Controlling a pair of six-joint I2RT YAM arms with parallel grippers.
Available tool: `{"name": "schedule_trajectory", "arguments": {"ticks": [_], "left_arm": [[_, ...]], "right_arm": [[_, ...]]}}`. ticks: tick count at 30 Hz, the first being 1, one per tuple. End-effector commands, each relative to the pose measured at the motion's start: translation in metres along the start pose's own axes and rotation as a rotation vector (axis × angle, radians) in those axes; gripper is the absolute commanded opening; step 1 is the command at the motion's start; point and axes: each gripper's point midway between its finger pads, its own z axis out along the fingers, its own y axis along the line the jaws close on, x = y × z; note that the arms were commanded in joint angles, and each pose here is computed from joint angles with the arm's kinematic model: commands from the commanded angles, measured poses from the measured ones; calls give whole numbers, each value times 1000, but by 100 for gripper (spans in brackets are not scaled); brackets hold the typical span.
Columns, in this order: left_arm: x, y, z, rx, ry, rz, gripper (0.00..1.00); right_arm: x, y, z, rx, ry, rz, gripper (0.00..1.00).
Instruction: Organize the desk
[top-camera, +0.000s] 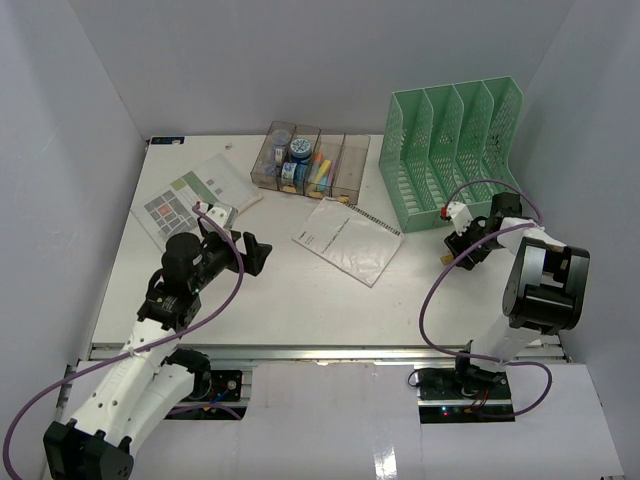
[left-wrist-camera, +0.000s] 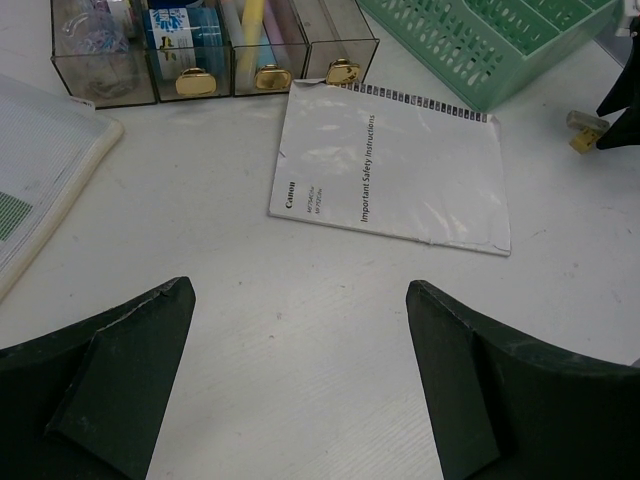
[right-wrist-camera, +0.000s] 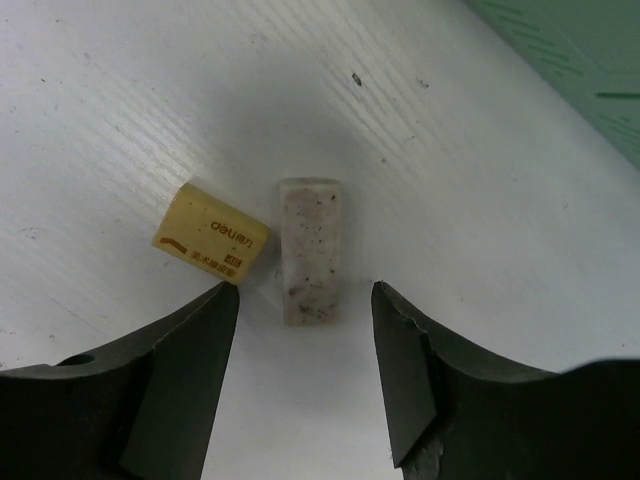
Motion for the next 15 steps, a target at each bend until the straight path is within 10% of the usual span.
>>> {"name": "schedule_trajectory", "arguments": {"ticks": [1, 7, 15], "left_arm": [[1, -2, -1, 18, -5, 10, 98], [-1, -30, -1, 179, -28, -5, 98], [5, -89, -1, 510, 45, -312, 98]], "right_arm": [[-7, -7, 7, -35, -25, -42, 58], [-3, 0, 17, -85, -21, -20, 28], [-12, 13, -5, -59, -76, -12, 13]]}}
